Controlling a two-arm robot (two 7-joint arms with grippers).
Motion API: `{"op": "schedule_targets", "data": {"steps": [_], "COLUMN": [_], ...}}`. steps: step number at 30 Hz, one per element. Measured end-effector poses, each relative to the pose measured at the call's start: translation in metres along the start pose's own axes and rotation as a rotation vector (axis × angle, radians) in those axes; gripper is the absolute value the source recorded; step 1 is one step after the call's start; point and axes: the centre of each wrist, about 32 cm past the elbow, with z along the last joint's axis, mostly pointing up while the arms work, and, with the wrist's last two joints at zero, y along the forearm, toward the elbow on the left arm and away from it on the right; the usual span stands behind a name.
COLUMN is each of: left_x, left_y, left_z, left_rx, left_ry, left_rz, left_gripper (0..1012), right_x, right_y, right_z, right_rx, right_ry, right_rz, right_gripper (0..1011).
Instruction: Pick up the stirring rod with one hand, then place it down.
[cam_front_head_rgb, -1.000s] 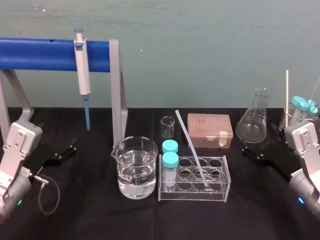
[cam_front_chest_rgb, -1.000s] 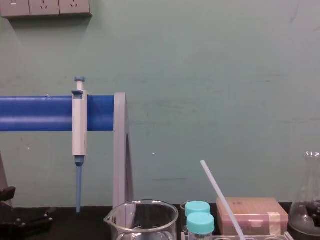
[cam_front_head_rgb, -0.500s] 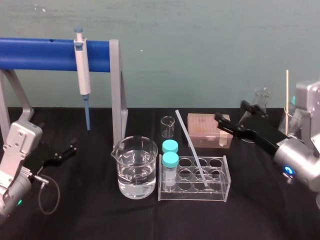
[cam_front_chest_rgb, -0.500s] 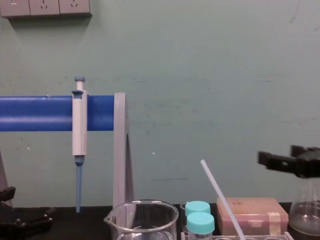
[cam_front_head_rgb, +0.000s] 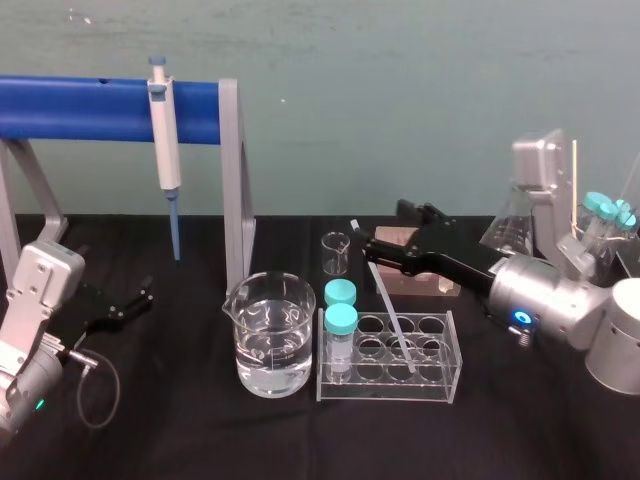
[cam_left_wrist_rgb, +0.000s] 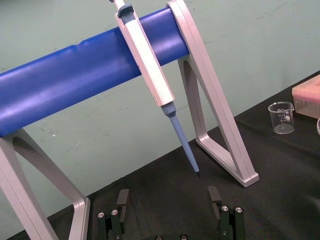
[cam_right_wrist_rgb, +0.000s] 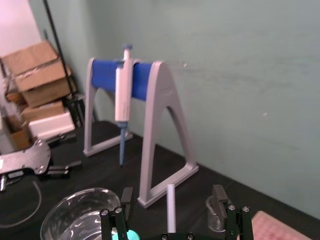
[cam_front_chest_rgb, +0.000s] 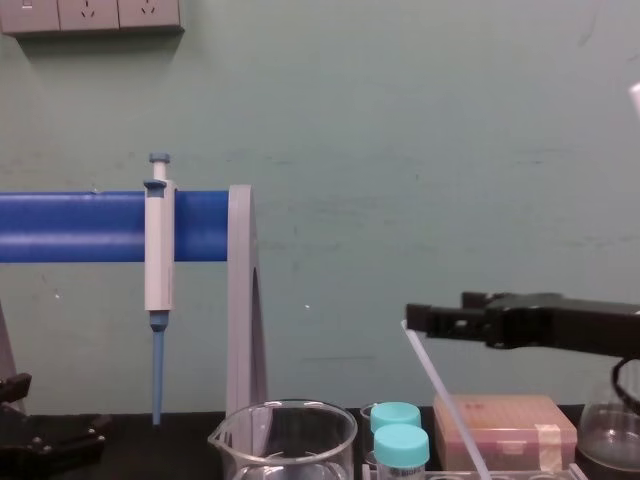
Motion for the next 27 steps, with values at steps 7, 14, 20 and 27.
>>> {"op": "schedule_targets", "data": {"steps": [7, 14, 20, 27], "left_x": [0.0000, 0.0000, 0.0000, 0.0000], "left_y": [0.000, 0.000, 0.000, 0.000], "left_z": [0.000, 0.000, 0.000, 0.000], "left_rx": [0.000, 0.000, 0.000, 0.000], "left_ry": [0.000, 0.000, 0.000, 0.000], "left_rz": [0.000, 0.000, 0.000, 0.000], "left_gripper": [1000, 1000, 1000, 1000], "right_x": [0.0018, 0.0032, 0.0044, 0.0056], "right_y": [0.019, 0.028, 0.032, 0.034], "right_z": [-0.002, -0.007, -0.011, -0.012], "right_rx": [-0.070, -0.124, -0.156, -0.161], "right_ry": [0.006, 0.022, 0.037, 0.035], "right_rz": [0.024, 0.015, 0.000, -0.007], "right_gripper": [1003, 1003, 1003, 1003]}}
